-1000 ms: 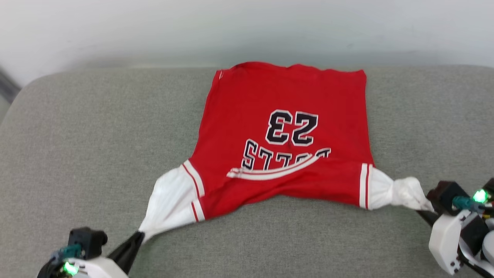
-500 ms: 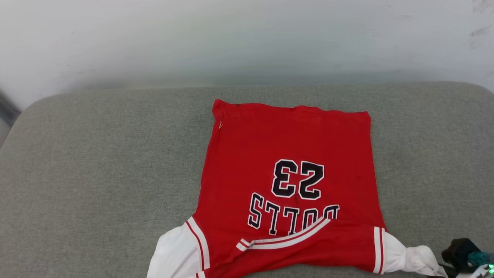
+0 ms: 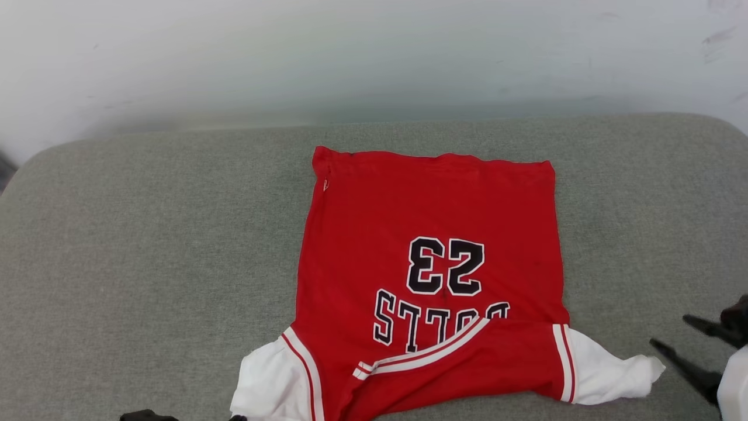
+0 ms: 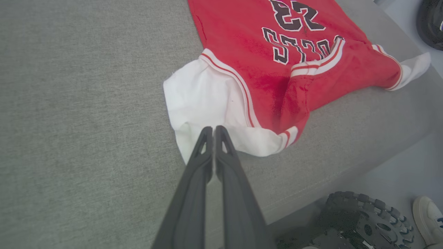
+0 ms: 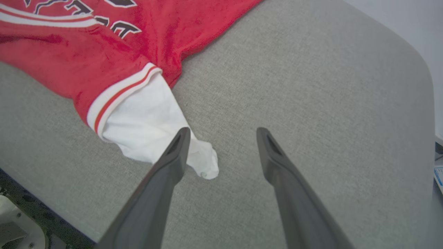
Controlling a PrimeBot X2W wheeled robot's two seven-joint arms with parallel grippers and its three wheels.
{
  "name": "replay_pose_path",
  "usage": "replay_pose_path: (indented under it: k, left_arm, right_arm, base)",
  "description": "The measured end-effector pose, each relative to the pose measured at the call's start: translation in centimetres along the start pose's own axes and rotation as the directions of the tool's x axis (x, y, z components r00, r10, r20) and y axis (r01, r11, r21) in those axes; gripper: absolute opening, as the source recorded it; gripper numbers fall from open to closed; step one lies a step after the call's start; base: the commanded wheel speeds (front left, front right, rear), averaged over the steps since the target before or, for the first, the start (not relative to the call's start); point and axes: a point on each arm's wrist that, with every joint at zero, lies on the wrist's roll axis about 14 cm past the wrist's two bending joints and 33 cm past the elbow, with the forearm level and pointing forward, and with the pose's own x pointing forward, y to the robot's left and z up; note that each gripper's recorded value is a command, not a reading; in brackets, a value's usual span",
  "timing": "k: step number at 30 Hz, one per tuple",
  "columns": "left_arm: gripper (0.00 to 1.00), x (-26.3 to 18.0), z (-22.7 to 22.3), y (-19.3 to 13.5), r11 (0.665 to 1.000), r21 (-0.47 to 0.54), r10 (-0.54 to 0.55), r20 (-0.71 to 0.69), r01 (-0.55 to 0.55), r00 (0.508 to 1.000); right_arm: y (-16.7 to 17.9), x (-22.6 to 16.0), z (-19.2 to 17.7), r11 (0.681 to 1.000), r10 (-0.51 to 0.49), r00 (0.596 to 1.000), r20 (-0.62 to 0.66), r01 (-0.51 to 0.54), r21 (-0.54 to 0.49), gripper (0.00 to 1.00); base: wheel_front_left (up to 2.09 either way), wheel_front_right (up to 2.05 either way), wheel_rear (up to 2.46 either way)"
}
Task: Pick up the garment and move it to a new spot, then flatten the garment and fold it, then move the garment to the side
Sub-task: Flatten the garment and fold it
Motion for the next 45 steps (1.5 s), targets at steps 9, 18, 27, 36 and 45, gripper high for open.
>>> replay_pose_path:
  k: [9,18,27,36,45]
  left_arm:
    - [0.00,0.7,1.5,-1.5,0.998,0.024,-0.050,0.016,0.050,0.999]
    - [0.00,2.3,2.7,-2.2,0.995,0.047,-0.083,0.007,0.083,0.996]
    - [0.00,3.3,3.3,-1.5,0.998,0.028,-0.057,-0.001,0.057,0.998]
    - [0.00,3.4,2.8,-0.4,1.000,-0.006,0.002,-0.013,-0.002,1.000]
    - [0.00,3.2,2.0,0.4,0.999,-0.017,0.034,-0.031,-0.035,0.999]
  right_arm:
    - [-5.7,2.4,7.8,0.985,-0.082,0.996,0.037,0.075,0.153,1.00]
    - [-8.3,10.8,13.1,0.979,-0.053,0.991,-0.124,0.076,0.191,1.00]
    - [-9.3,20.9,13.6,0.971,-0.042,0.944,-0.327,0.116,0.208,1.00]
    - [-6.9,26.2,10.2,0.974,0.013,0.889,-0.457,0.092,0.206,1.00]
    - [-5.9,26.7,8.1,0.973,0.033,0.853,-0.521,0.092,0.212,1.00]
  base:
    - [0.00,0.00,0.00]
    - [0.00,0.00,0.00]
    - [0.00,0.00,0.00]
    - [0.00,0.00,0.00]
    - [0.00,0.00,0.00]
